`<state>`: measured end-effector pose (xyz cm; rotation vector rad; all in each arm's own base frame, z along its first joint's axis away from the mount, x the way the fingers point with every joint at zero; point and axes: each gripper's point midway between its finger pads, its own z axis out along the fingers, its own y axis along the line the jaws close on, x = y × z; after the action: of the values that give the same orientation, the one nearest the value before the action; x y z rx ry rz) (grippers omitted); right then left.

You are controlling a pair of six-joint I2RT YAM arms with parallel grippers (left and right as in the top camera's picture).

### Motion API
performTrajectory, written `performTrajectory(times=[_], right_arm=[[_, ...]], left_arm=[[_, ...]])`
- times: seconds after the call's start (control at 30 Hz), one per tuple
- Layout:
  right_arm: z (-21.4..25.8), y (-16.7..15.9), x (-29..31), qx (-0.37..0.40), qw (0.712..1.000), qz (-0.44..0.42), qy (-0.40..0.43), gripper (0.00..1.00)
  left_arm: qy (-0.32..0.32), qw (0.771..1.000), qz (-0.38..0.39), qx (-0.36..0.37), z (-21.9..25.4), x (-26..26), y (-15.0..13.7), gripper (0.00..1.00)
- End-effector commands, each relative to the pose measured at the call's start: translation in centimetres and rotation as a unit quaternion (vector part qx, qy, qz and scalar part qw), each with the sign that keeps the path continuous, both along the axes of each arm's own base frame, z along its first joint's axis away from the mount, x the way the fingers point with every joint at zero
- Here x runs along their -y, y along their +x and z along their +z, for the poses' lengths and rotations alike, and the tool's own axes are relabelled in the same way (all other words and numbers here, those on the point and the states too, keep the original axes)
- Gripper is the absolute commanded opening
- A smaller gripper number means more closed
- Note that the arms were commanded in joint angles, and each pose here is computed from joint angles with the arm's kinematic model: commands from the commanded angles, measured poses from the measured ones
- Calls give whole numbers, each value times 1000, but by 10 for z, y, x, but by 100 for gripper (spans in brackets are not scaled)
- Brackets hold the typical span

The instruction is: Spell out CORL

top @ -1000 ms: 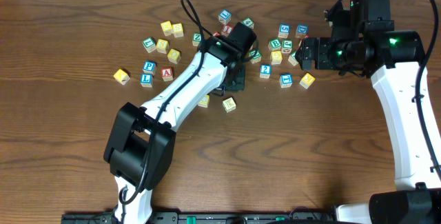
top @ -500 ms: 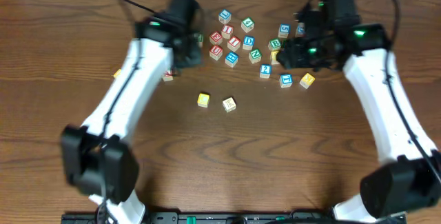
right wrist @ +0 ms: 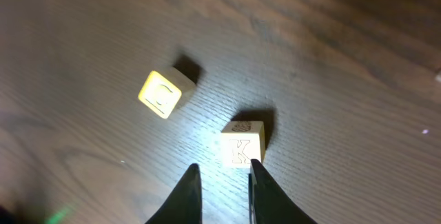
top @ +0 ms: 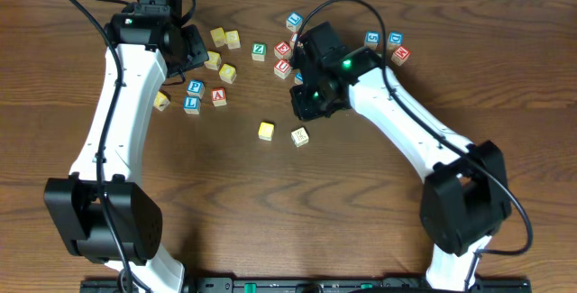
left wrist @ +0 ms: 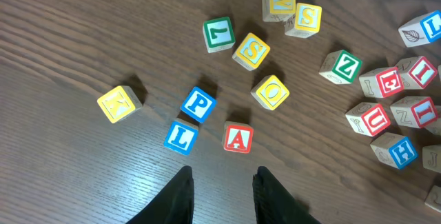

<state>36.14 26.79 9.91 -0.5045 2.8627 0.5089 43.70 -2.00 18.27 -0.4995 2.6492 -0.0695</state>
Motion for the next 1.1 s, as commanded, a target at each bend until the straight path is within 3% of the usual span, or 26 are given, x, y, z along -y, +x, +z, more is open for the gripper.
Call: performTrajectory(times=[0.0,0.07,0.57,1.07], right_arm=[[-23,-6,1,-24,999,-1,-23,9],[-32,-9,-2,-34,999,1,-29,1],[-70,-33,-12,-22,990,8,-138,1],[-81,-36,-8,-33,988,2,-150,1]], left_arm=[[8,1000,-4,-5,-4,-1,0,29],[8,1000,-4,-6,-4,-1,0,29],[8,1000,-4,-7,-5,-1,0,29],[8,1000,-4,-7,-5,-1,0,29]])
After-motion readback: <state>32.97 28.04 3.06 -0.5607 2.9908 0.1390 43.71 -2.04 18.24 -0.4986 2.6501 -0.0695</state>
